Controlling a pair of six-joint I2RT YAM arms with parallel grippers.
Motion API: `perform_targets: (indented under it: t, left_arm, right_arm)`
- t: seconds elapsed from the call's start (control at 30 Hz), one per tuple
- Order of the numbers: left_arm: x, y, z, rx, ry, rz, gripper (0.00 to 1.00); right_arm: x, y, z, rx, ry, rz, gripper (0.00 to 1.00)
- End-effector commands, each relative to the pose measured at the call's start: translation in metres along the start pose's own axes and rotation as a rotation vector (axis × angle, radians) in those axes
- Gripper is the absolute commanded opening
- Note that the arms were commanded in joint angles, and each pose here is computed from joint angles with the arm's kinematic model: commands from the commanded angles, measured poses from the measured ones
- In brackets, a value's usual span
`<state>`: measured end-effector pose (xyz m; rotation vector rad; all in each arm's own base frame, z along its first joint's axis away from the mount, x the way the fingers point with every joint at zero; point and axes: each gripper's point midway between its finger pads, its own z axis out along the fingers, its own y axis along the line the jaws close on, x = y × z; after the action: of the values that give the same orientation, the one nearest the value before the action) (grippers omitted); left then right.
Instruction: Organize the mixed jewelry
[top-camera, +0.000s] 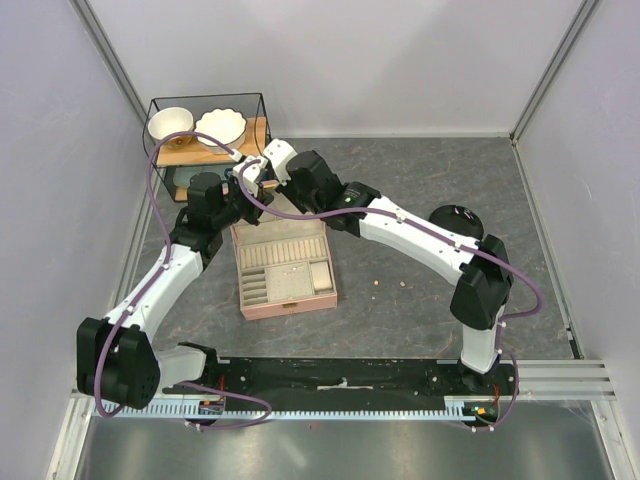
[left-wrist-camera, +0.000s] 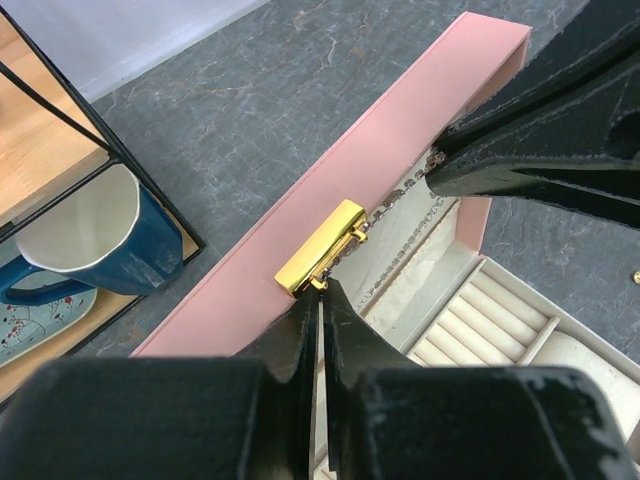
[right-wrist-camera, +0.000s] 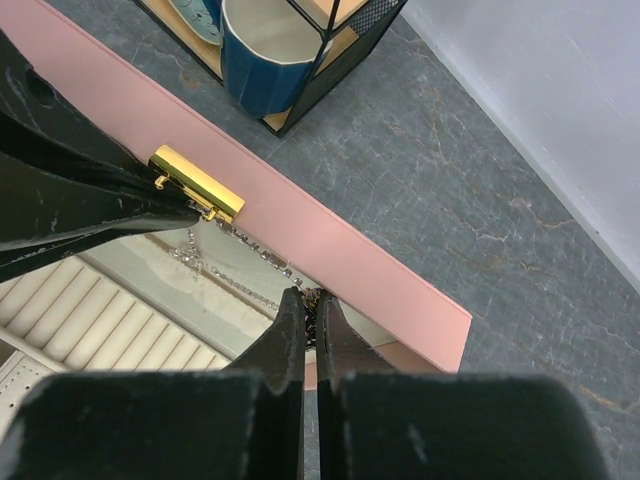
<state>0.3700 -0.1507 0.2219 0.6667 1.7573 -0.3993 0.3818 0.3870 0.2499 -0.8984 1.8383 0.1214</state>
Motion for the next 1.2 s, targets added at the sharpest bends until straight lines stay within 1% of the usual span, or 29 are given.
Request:
perform_targets:
  t: [0.0, 0.37, 1.0, 1.07, 1.17]
  left_arm:
    - [-0.041, 0.01, -0.002, -0.027, -0.105, 0.021, 0.08]
    - [-0.042, 0.004, 0.0, -0.008, -0.106, 0.025, 0.16]
    - [-0.037, -0.002, -0.001, 0.016, -0.103, 0.02, 0.2]
    - [-0.038, -0.004, -0.003, 0.022, -0.108, 0.02, 0.21]
    - [-0.041, -0.005, -0.005, 0.025, -0.114, 0.021, 0.24]
  right_arm:
    - [-0.007, -0.017, 0.004, 0.086, -0.007, 0.024, 0.0]
    - [-0.004, -0.019, 0.006, 0.128, 0.006, 0.025, 0.0]
    - [-0.01, -0.015, 0.006, 0.148, -0.002, 0.018, 0.0]
    - [-0.007, -0.013, 0.008, 0.15, 0.006, 0.016, 0.0]
    - [-0.004, -0.009, 0.01, 0.147, 0.015, 0.008, 0.03]
